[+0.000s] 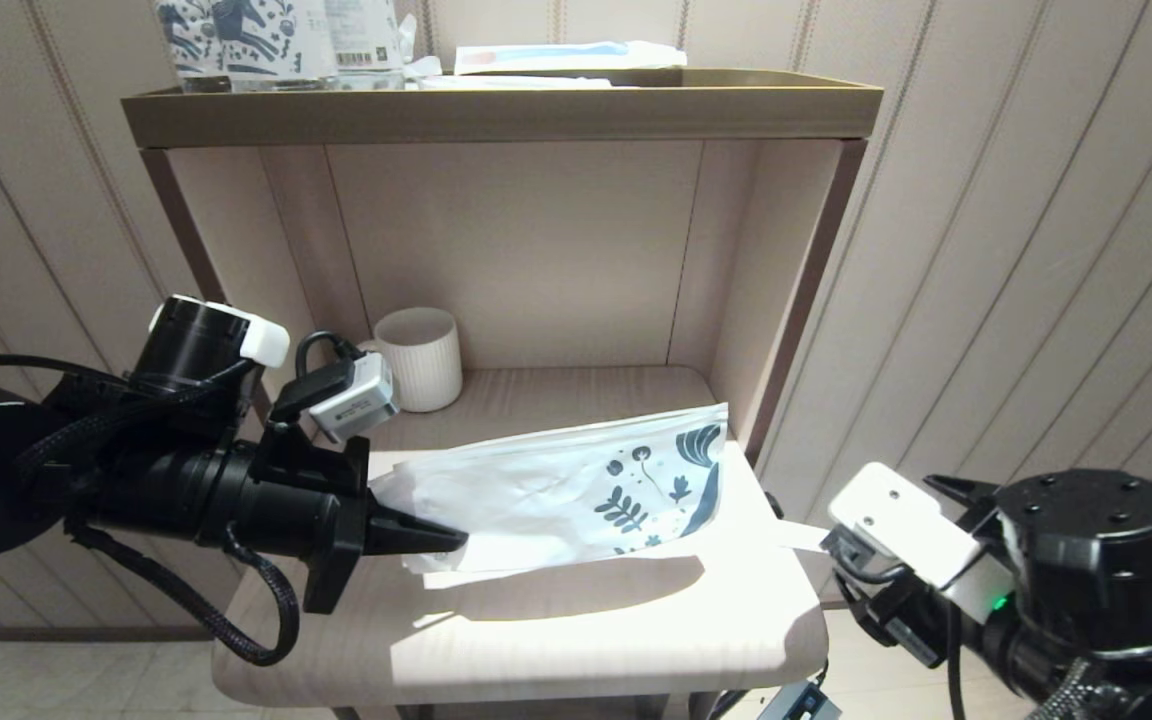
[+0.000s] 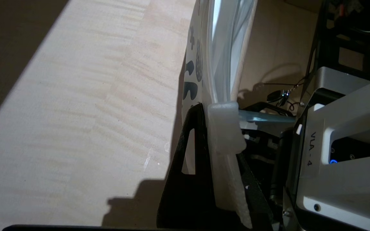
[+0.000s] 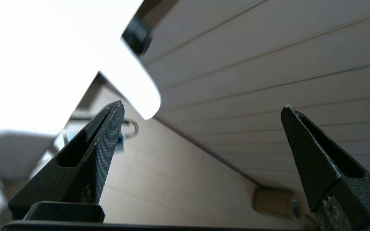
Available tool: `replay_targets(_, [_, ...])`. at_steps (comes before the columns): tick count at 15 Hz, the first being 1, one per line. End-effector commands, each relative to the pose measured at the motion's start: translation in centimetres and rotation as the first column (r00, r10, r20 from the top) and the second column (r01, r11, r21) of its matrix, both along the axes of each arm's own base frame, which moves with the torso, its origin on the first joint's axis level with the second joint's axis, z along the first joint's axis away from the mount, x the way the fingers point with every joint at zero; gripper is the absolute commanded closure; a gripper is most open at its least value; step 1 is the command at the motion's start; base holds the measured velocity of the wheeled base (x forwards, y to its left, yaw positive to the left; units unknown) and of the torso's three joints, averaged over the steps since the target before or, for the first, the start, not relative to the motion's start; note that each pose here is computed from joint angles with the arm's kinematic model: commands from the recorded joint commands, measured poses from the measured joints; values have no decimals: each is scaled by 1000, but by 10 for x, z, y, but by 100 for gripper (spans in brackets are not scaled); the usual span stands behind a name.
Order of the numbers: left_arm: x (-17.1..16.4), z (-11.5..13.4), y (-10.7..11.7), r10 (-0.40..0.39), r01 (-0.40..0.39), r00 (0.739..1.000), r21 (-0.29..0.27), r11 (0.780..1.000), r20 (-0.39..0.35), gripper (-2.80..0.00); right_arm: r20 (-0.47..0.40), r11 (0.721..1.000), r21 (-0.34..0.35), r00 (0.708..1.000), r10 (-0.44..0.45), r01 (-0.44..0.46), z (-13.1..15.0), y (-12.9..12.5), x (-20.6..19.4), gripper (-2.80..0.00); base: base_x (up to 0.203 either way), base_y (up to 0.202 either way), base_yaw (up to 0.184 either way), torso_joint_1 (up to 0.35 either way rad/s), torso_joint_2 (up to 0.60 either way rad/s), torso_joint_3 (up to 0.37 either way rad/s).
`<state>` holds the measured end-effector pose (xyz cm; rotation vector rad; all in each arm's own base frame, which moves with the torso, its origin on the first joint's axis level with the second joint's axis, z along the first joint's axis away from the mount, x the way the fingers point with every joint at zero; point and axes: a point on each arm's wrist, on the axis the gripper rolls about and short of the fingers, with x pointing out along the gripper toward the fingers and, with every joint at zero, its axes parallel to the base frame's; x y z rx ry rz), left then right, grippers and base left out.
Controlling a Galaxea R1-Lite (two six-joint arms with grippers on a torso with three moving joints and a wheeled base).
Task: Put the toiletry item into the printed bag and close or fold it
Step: Pick up the comb
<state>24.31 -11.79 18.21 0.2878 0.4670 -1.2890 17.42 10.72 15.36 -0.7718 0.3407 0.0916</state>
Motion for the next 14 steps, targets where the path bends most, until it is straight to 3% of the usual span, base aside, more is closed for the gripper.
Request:
replay_targets(1, [1, -2, -1, -6, 6, 1000, 0, 1000, -5, 0, 134, 980, 198, 990, -52, 25, 26, -3, -3, -280, 0, 0, 0, 0, 0, 0])
replay_targets(2, [1, -2, -1, -8, 8, 1000, -1, 1000, -5, 0, 144, 949, 312, 984, -102, 53, 29, -2, 0, -280, 0, 0, 0, 0, 0, 0])
replay_targets(4, [1, -2, -1, -8, 8, 1000, 0, 1000, -7, 0, 119, 821, 553, 962, -247, 142, 29, -3, 9, -280, 0, 0, 0, 0, 0, 0])
replay_targets(5, [1, -2, -1, -8, 8, 1000, 0, 1000, -6, 0, 84, 768, 615, 953, -290, 180, 22, -4, 11, -280, 0, 0, 0, 0, 0, 0])
replay_targets(6, [1, -2, -1, -8, 8, 1000, 0, 1000, -7, 0, 42, 760, 613, 952, -305, 216, 8, -6, 8, -280, 0, 0, 0, 0, 0, 0])
replay_targets(8, [1, -3, -1, -8, 8, 1000, 1, 1000, -7, 0, -7, 794, 551, 953, -303, 256, -12, -12, 0, -280, 0, 0, 0, 0, 0, 0])
replay_targets(10, [1, -3, -1, -8, 8, 1000, 1, 1000, -8, 0, 12, 910, 357, 974, -228, 209, -15, -15, -4, -280, 0, 0, 0, 0, 0, 0])
replay_targets(11, [2, -4, -1, -8, 8, 1000, 3, 1000, -12, 0, 26, 949, 267, 983, -179, 166, -12, -18, -8, -280, 0, 0, 0, 0, 0, 0])
replay_targets(13, [2, -4, -1, -9, 9, 1000, 4, 1000, -11, 0, 53, 985, 139, 993, -107, 99, -5, -20, -11, -280, 0, 0, 0, 0, 0, 0])
replay_targets(14, [2, -4, -1, -9, 9, 1000, 3, 1000, -11, 0, 85, 988, 126, 992, -95, 84, 5, -21, -11, -280, 0, 0, 0, 0, 0, 0])
